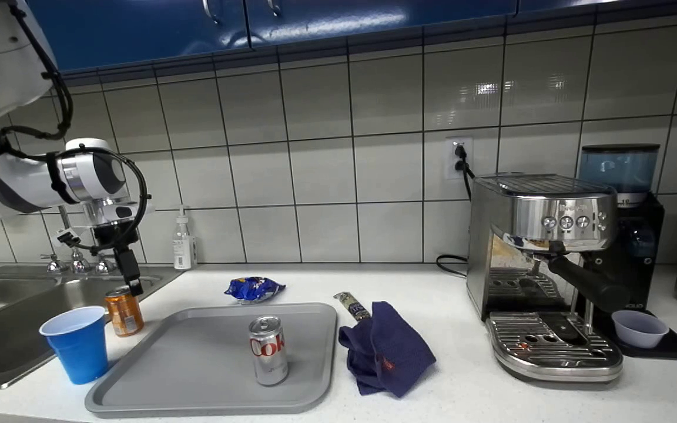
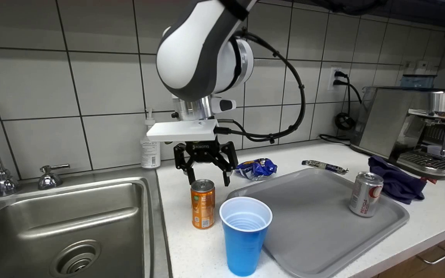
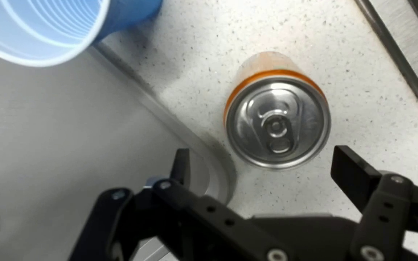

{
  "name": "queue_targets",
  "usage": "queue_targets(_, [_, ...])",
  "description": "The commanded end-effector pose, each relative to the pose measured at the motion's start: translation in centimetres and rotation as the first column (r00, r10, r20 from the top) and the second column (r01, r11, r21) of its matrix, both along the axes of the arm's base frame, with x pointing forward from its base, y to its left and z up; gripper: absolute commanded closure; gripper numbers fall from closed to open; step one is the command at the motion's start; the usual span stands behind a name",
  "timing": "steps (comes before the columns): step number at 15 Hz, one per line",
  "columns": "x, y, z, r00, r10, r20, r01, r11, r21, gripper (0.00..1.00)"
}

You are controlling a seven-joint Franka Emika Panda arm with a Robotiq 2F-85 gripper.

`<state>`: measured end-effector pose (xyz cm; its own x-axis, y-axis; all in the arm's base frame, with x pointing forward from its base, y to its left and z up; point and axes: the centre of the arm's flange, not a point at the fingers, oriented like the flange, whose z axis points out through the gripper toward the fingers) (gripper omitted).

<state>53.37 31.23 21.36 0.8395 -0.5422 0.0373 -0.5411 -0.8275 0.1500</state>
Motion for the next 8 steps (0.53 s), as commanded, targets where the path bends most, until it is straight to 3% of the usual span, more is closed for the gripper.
queue_targets(1, [0.2,-1.6,1.3,0.999,-0.039,0.017,0.039,0.999,0.004,0.00])
queue_targets(8, [1.1,-4.5,1.6,0.995,-0.091,0.034,0.092,0.996,-0.002,0.00])
